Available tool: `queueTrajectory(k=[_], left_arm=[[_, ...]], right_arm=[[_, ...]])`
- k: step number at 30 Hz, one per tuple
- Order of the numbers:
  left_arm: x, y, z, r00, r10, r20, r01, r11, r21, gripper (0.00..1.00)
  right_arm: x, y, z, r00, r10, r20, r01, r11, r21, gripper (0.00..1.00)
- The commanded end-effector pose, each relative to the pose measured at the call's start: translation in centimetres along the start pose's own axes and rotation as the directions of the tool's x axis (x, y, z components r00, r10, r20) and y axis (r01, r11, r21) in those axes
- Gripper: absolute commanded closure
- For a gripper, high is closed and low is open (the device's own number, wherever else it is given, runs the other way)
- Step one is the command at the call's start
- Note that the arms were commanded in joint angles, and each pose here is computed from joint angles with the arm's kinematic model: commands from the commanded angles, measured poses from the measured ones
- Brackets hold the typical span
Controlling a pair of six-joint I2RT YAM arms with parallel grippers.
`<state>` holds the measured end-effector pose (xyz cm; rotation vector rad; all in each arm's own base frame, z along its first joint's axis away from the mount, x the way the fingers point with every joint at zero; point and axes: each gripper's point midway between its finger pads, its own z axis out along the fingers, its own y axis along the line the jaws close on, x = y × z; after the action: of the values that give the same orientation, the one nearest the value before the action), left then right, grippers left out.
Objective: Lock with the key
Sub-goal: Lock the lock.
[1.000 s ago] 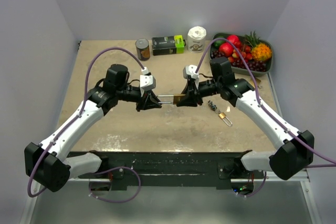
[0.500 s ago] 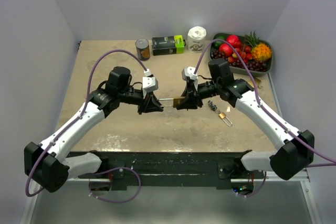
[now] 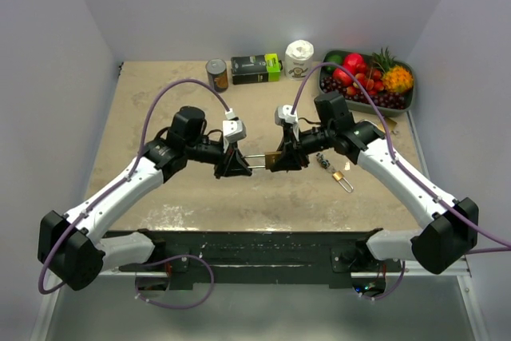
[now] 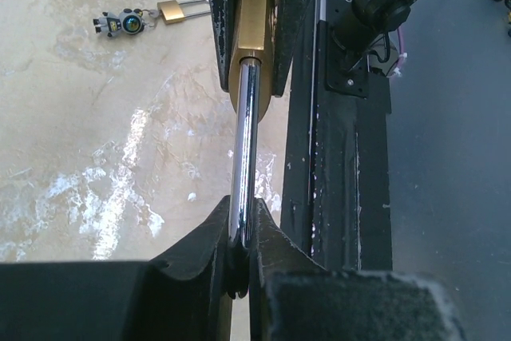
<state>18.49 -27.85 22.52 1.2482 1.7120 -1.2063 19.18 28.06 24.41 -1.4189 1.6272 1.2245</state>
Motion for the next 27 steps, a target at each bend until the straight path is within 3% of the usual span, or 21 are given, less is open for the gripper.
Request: queueTrajectory(k=[1,14,27], left_arm=[[-5.6,-2.0,2.4,0.970,0.168,0.177,-0.187,0.978,0.093,1.00],[-7.5,-3.4,3.5,0.943,0.229,0.242,-0.267,0.954,0.138,1.00],[-8.6,-3.7,4.6,0.937,0.207,0.280,-0.258,0.953,0.158,1.00]], right_arm=[[-5.3,3.7,2.5,0.967,-0.203,0.153,0.225,0.963,-0.147,1.00],[-5.1,4.5,3.9,0.967,-0.206,0.149,0.233,0.952,-0.198,1.00],[-5.0,4.8,4.3,0.967,-0.206,0.152,0.237,0.946,-0.222,1.00]])
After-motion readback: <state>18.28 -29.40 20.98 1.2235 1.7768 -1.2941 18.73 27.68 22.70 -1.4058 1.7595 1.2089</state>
